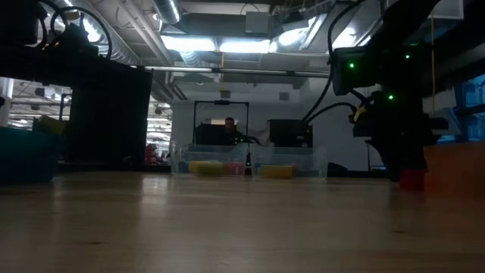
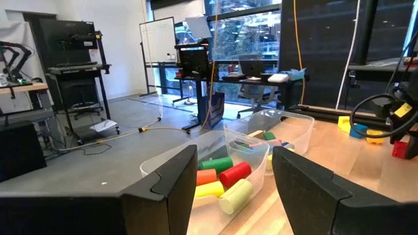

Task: Sort blocks by size
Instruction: Put the red game piece into the yellow bin

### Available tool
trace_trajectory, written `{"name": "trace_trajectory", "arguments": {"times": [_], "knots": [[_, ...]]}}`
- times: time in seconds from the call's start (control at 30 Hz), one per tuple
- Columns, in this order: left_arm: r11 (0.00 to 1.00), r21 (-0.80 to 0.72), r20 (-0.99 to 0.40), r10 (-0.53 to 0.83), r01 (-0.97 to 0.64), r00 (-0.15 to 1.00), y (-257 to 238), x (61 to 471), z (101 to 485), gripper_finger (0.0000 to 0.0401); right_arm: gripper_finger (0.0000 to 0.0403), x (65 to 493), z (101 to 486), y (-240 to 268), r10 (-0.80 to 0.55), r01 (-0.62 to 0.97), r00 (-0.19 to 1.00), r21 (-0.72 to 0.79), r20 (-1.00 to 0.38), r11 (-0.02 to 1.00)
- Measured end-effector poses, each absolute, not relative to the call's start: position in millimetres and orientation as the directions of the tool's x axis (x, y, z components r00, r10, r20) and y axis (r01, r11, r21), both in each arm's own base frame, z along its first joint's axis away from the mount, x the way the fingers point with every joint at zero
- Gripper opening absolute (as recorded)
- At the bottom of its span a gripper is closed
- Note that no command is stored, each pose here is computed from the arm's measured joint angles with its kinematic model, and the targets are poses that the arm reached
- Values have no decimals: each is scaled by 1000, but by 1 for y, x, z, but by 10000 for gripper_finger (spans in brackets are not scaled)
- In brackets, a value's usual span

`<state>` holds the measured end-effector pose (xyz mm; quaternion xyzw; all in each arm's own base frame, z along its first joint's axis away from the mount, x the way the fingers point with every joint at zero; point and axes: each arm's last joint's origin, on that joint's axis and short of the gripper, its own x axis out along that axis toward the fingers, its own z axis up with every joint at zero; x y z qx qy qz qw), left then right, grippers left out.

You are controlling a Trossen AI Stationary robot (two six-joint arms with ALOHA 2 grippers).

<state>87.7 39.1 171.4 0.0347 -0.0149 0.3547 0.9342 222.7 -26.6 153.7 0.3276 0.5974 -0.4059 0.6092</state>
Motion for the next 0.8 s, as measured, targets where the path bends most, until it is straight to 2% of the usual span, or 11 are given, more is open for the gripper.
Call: {"name": "trace_trajectory", "arguments": {"times": [0.2,0.57,0.8], "knots": [[746,54,53,661,-664,748,39,88,172,184,255,224,153,-27,-109,887,-26,-73,-994,455],[746,54,53,661,-663,748,39,88,171,184,104,226,154,-26,-89,912,-10,-45,-996,409],[746,54,52,662,-664,748,39,88,171,184,114,232,166,-26,-57,912,-8,-30,-998,409]]}}
